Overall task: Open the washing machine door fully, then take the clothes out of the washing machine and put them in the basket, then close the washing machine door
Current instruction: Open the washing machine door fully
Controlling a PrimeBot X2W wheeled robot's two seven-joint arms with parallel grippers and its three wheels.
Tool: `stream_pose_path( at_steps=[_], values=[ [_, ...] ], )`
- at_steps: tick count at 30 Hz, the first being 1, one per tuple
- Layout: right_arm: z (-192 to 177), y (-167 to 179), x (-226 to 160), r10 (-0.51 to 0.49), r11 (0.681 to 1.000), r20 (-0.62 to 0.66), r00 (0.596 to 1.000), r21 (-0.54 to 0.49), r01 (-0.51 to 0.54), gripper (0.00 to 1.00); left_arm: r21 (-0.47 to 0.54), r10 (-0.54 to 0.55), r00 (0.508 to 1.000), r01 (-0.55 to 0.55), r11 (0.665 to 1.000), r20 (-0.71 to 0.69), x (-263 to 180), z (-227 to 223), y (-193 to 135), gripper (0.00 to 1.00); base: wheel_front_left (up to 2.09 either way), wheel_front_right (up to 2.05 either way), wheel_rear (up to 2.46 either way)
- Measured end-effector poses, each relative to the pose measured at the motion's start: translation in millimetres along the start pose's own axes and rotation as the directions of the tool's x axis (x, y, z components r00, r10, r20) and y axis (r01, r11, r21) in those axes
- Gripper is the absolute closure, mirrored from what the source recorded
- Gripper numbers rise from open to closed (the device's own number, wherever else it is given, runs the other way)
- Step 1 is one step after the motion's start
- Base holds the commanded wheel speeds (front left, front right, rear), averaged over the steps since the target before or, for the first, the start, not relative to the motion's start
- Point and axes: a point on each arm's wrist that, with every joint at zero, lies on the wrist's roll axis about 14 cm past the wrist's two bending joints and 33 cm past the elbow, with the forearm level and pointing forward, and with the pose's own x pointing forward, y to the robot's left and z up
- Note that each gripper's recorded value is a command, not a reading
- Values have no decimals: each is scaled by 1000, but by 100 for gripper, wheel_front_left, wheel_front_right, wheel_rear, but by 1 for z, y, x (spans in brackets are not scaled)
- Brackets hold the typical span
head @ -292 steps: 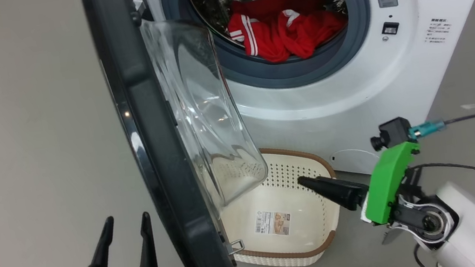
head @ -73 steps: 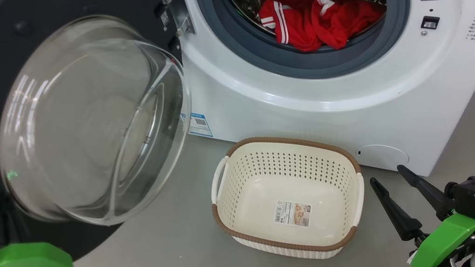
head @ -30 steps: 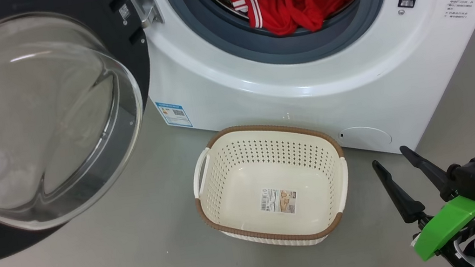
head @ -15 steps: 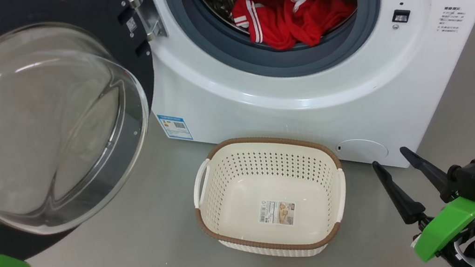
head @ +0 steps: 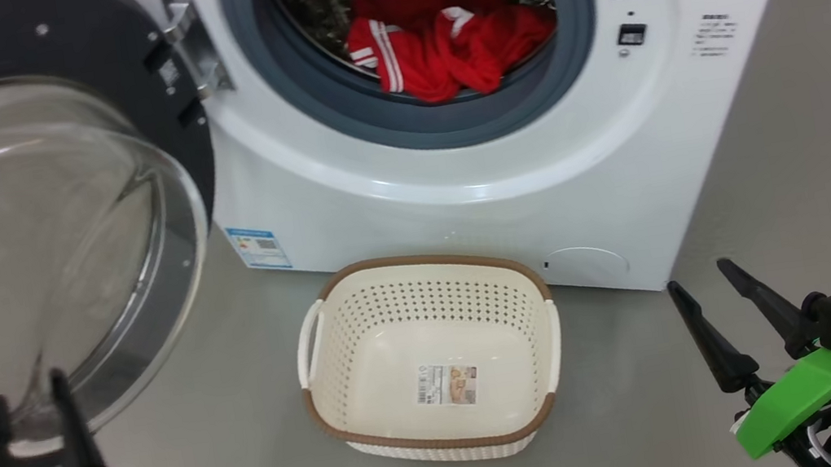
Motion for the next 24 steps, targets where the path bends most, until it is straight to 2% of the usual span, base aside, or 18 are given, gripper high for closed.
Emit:
stream_pose_path(
  at_steps=[3, 13, 24],
  values=[
    [5, -13, -8, -43, 999, 14, 999, 1, 43, 0, -14, -82, 996, 82, 997, -16, 1, -8, -28, 0, 0, 0, 0],
    [17, -52, -40, -180, 984, 50, 982, 0, 180, 0, -32, -266, 961, 265, 964, -69, 6, -28, -86, 0, 0, 0, 0],
    [25, -87, -79, -312, 950, 73, 947, -2, 313, 0, -67, -399, 912, 394, 917, -99, 10, -44, -138, 0, 0, 0, 0]
  ],
)
